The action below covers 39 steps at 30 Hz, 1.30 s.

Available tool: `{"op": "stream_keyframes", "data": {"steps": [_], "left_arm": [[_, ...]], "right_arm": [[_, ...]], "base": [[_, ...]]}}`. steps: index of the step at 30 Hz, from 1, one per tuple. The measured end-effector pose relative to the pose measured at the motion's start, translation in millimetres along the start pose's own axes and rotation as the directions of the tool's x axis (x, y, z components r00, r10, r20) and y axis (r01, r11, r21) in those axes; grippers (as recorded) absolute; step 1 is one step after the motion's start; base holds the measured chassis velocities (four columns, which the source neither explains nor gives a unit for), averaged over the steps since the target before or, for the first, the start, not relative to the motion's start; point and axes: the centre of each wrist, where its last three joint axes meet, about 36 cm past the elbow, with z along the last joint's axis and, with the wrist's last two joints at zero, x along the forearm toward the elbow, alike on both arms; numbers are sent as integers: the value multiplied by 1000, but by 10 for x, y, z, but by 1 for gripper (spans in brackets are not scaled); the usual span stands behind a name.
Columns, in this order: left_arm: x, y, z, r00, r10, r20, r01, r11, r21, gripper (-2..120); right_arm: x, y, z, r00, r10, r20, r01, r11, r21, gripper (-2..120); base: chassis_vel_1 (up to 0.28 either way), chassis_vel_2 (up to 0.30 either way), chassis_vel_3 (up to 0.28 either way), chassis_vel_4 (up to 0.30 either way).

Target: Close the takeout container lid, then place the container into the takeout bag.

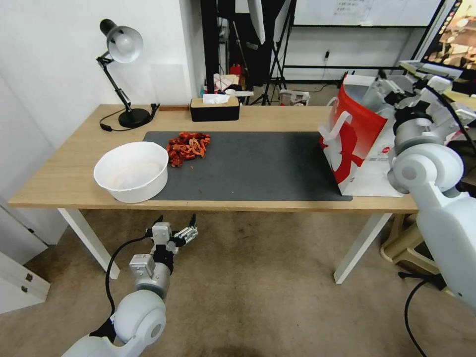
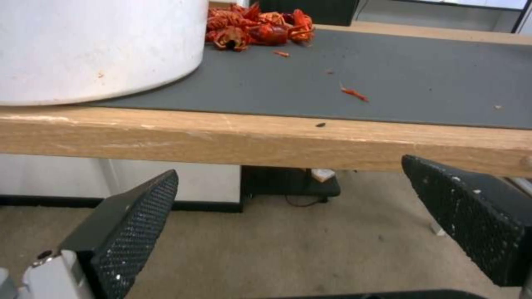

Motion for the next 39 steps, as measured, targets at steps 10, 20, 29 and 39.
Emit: {"op": "stream_keyframes", "data": {"steps": [10,20,29,39], "left_arm": [[-12,39,5,1000,10,14,-10,1000,7,100],[-23,173,33,998,33,54,-34,999,10,100],[-1,256,97,992,90,92,-92,996,18,100],[29,310,175,979,144,145,-143,990,-20,100]], "right_arm": [[552,-26,182,972,-227,-60,232,967,101,114],[1136,-140,456,951,-280,-132,295,949,112,104],[1936,-399,1088,961,-229,-156,242,967,74,100],[2771,-608,1767,975,-96,-200,115,990,85,100]], "base": [[0,0,0,0],[0,0,0,0],[0,0,0,0],[0,0,0,0]]}}
